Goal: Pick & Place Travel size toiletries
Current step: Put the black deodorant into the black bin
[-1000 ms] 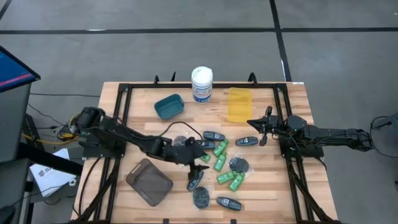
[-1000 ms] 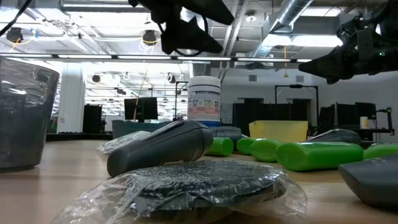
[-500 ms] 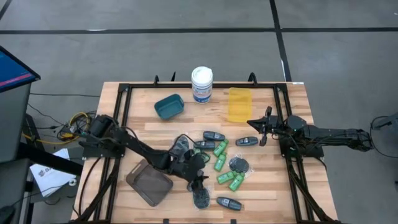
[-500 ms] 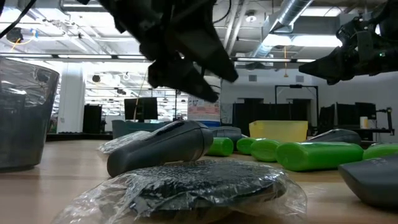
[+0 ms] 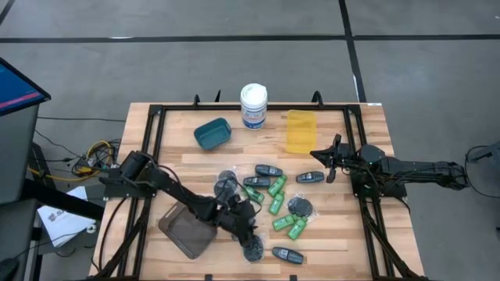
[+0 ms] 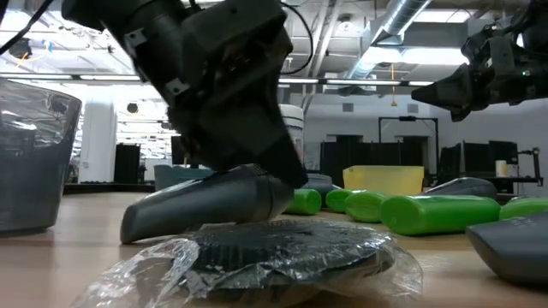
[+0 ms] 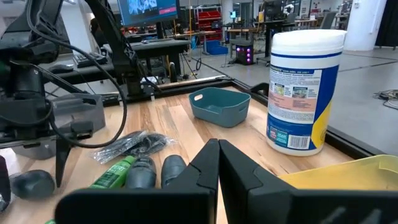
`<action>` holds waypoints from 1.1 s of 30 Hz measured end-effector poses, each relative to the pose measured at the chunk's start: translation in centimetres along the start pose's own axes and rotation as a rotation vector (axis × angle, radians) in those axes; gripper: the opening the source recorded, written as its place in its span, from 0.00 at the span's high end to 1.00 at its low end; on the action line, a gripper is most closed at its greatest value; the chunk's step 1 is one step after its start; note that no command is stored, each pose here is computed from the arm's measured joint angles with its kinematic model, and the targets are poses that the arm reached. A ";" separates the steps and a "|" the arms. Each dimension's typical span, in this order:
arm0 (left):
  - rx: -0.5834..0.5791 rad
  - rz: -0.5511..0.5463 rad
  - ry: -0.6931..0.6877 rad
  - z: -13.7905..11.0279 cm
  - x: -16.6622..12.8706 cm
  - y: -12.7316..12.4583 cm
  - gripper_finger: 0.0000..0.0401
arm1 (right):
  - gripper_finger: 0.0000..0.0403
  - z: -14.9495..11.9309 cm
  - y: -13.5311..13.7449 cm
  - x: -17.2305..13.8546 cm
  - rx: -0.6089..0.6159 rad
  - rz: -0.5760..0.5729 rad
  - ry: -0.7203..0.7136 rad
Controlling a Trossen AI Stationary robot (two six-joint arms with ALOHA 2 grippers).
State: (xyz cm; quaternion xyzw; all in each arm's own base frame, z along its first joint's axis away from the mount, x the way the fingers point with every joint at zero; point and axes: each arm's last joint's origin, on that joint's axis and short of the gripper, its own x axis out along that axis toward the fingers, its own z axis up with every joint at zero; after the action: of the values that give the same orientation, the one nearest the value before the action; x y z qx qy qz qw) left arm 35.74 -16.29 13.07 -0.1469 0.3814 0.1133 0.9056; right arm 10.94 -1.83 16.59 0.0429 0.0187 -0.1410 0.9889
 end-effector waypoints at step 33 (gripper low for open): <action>-0.099 0.003 0.181 -0.7 -0.2 1.0 0.53 | 1.00 -0.1 0.0 0.0 -0.001 -0.001 0.006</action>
State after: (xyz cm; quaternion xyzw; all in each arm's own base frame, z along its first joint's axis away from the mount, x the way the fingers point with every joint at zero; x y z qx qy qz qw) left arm 34.84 -15.63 12.52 -0.2004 0.4559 0.1195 0.8589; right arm 10.93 -1.83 16.53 0.0429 0.0220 -0.1412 0.9888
